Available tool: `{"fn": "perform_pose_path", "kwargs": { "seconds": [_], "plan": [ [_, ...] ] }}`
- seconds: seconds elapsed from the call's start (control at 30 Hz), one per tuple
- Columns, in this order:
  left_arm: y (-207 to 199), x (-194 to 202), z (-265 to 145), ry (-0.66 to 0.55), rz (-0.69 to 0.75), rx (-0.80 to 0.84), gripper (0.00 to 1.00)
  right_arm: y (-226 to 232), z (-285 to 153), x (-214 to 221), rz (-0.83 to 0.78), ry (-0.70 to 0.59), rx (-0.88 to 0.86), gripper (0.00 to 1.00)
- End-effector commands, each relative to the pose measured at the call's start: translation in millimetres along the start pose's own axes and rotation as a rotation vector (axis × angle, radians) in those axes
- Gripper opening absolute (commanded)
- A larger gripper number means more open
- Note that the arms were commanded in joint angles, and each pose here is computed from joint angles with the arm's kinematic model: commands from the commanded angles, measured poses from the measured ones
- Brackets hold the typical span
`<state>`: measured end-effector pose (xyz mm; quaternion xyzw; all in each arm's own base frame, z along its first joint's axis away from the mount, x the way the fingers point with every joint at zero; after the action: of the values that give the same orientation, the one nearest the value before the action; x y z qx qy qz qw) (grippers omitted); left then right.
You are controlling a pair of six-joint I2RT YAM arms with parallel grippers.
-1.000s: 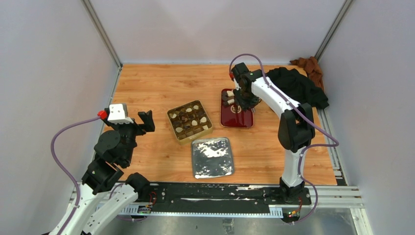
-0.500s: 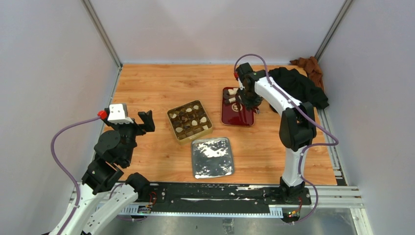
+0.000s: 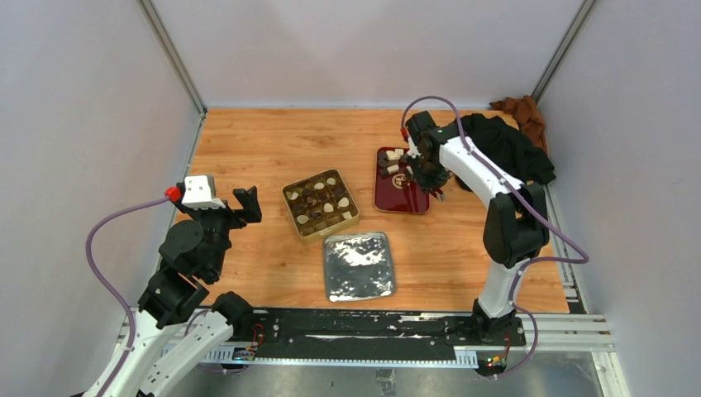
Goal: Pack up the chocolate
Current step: Pick up the fake chocolate from the plate.
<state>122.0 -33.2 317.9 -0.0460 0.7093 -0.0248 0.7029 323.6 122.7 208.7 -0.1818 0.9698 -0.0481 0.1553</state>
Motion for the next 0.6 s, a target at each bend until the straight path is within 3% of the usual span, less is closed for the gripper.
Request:
{"fn": "perform_pose_path", "kwargs": {
  "seconds": [0.0,0.57],
  "plan": [
    [0.6,-0.3,0.9,-0.015,-0.01,-0.01,1.0,-6.9,-17.6,14.3,0.012,0.003,-0.017,0.21],
    [0.7,-0.8,0.4,-0.019,-0.014,-0.008,1.0,3.0,-51.4,36.6,-0.019,-0.044,-0.086,0.18]
  ]
}}
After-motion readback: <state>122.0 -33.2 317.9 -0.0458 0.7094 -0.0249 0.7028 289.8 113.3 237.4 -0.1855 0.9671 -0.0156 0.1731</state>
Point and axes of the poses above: each gripper's point midway between its finger pads, its own z axis out along the fingers, its own y axis along the line the jaws close on, x = y × z, the point moved 10 cm from there along -z, back along the fingers, and after that the axes turned 1 degree about z, right-handed, at the moved point
